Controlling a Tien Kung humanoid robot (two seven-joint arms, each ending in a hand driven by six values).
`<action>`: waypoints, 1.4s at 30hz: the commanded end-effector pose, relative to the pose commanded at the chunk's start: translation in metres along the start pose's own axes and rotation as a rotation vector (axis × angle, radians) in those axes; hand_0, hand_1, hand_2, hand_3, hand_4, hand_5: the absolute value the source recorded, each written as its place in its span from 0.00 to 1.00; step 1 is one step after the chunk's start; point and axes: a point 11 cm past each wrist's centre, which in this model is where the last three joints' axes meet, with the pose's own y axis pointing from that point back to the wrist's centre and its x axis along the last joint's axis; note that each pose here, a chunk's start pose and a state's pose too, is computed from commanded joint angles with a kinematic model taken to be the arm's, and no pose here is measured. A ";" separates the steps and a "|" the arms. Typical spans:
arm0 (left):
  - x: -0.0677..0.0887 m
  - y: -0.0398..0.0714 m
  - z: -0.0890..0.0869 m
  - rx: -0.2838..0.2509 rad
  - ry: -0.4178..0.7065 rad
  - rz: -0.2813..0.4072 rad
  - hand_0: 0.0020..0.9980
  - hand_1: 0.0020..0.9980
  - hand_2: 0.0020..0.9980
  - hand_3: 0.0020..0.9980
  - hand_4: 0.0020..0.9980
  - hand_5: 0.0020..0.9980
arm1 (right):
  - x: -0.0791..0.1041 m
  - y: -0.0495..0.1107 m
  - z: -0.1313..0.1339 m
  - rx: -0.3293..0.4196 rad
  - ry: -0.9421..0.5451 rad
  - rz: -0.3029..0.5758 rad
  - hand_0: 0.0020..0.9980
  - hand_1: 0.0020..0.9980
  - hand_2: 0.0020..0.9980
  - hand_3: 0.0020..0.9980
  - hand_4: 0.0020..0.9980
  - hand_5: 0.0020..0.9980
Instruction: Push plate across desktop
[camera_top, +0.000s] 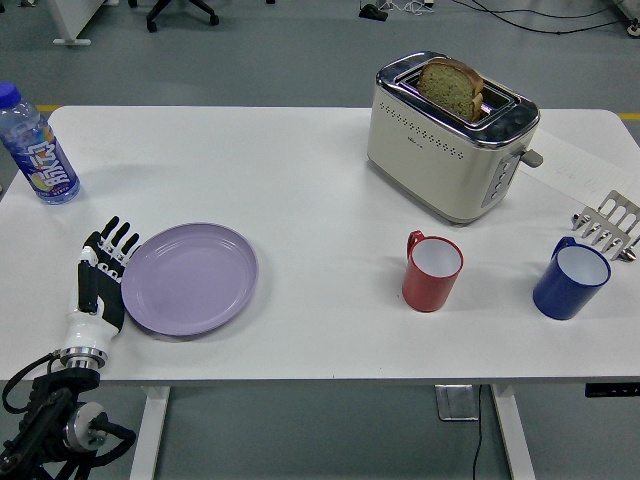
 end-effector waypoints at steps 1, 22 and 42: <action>-0.002 0.000 -0.002 0.004 0.000 -0.006 0.89 0.90 0.93 0.90 0.50 1.00 | 0.000 0.000 0.001 -0.001 0.001 0.000 0.63 0.56 0.66 0.61 0.17 0.31; -0.033 0.003 -0.019 0.040 0.022 -0.078 0.88 0.90 0.93 0.89 0.49 1.00 | -0.001 0.000 0.006 -0.011 0.007 -0.001 0.63 0.56 0.66 0.61 0.17 0.32; -0.062 0.002 -0.025 0.059 0.029 -0.163 0.88 0.90 0.93 0.89 0.49 1.00 | 0.003 0.000 -0.001 0.002 0.007 0.005 0.63 0.56 0.66 0.61 0.17 0.32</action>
